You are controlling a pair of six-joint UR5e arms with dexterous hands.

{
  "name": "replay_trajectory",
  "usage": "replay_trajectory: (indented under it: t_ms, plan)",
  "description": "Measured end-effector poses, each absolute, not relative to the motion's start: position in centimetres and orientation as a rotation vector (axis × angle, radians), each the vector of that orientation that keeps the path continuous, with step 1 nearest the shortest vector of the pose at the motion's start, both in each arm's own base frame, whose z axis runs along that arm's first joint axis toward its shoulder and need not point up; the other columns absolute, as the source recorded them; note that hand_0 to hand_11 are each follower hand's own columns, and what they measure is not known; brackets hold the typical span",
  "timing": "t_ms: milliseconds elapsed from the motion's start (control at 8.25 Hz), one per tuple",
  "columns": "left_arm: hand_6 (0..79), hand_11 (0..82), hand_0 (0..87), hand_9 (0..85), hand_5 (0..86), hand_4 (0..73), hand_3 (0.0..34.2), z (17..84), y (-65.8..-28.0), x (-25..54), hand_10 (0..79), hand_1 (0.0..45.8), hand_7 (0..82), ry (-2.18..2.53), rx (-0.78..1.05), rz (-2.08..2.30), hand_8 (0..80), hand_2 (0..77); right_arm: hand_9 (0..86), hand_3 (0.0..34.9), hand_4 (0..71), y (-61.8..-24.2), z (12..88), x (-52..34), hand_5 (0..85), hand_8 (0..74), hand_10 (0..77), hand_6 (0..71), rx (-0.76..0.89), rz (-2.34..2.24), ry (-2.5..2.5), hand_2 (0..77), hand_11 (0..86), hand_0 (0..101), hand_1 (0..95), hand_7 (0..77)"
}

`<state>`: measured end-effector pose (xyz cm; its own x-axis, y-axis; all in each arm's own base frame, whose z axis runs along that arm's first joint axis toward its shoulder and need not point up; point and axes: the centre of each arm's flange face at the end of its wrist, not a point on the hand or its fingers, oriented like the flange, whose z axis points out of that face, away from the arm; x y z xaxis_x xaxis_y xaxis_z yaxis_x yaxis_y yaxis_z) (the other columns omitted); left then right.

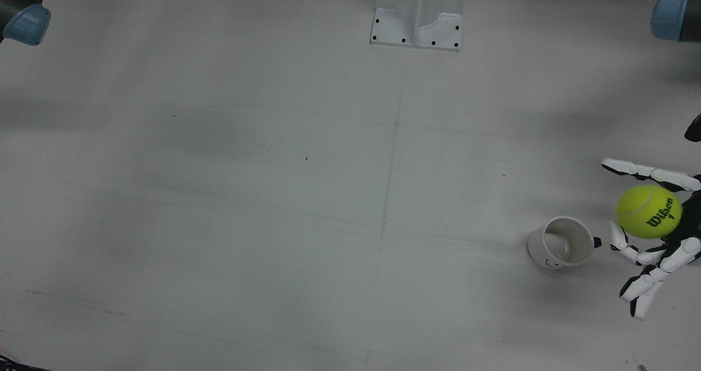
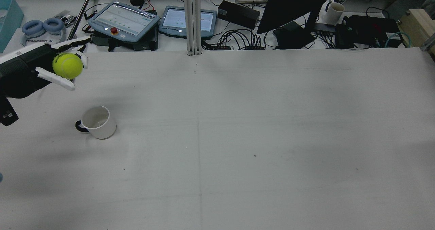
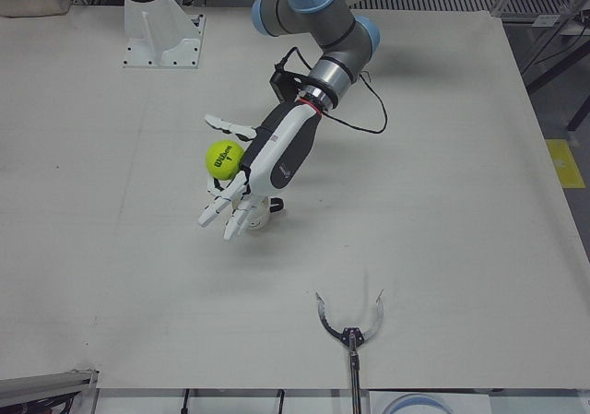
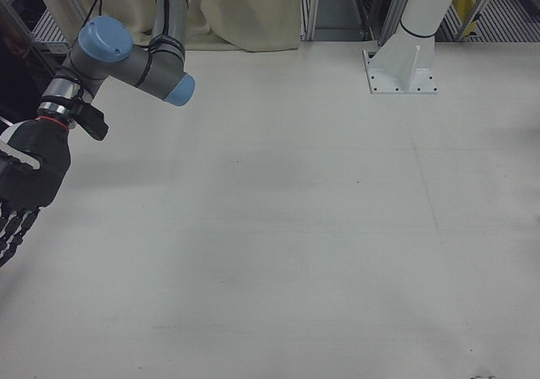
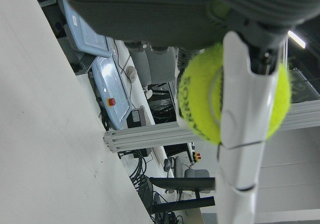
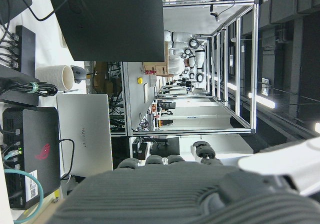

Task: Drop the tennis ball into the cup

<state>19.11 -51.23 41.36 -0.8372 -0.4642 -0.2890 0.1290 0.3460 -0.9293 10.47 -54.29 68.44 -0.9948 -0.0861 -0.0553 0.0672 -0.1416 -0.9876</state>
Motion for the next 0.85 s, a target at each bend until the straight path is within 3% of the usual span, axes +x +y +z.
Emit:
replay_trajectory:
  t_ms: [121,242,364,485,606,727,848]
  plan:
    - [26.2,1.1,62.4,2.2,5.4,9.8,0.0,41.5,-51.1,19.1,0.0,30.5,36.5,2.104,-0.294,-1.514,0.0,1.1,0.0,0.0,0.0,-54.3,68.4,10.5,0.0,0.0,0.0,0.0,-0.022,-2.3,1.988,0.5,0.5,0,0.5,0.0]
    - [11.4,1.1,63.5,2.2,5.4,9.8,0.0,41.6,-51.1,19.1,0.0,30.0,23.5,2.106,-0.295,-1.512,0.0,1.1,0.0,0.0,0.0,-54.3,68.4,10.5,0.0,0.0,0.0,0.0,-0.022,-2.3,1.988,0.5,0.5,0,0.5,0.0]
    - [11.4,1.1,63.5,2.2,5.4,9.8,0.0,41.6,-51.1,19.1,0.0,30.0,23.5,2.107,-0.295,-1.511,0.0,1.1,0.0,0.0,0.0,-54.3,68.4,10.5,0.0,0.0,0.0,0.0,-0.022,-2.3,1.988,0.5,0.5,0,0.5,0.0]
    - [3.3,1.1,63.4,4.4,4.9,9.8,0.0,41.6,-51.1,19.1,0.0,30.5,20.7,2.109,-0.295,-1.51,0.0,1.1,0.0,0.0,0.0,-54.3,68.4,10.5,0.0,0.0,0.0,0.0,-0.022,-2.3,1.988,0.5,0.5,0,0.5,0.0]
    - [0.5,1.1,63.4,3.3,2.7,9.8,0.0,41.5,-51.1,19.1,0.0,30.5,22.4,2.113,-0.298,-1.509,0.0,1.1,0.0,0.0,0.0,-54.3,68.4,10.5,0.0,0.0,0.0,0.0,-0.022,-2.3,1.988,0.5,0.5,0,0.5,0.0]
    - [0.5,1.1,61.2,3.3,2.7,9.8,0.0,41.1,-51.1,18.9,0.0,30.0,22.4,2.124,-0.303,-1.505,0.0,1.1,0.0,0.0,0.0,-54.3,68.4,10.5,0.0,0.0,0.0,0.0,-0.022,-2.299,1.989,0.5,0.5,0,0.5,0.0]
    - [1.6,1.1,60.1,3.3,3.8,4.9,0.0,40.4,-51.2,18.1,0.0,30.5,21.3,2.144,-0.296,-1.503,0.0,1.6,0.0,0.0,0.0,-54.3,68.4,10.5,0.0,0.0,0.0,0.0,-0.022,-2.299,1.989,0.5,0.5,0,0.5,0.0]
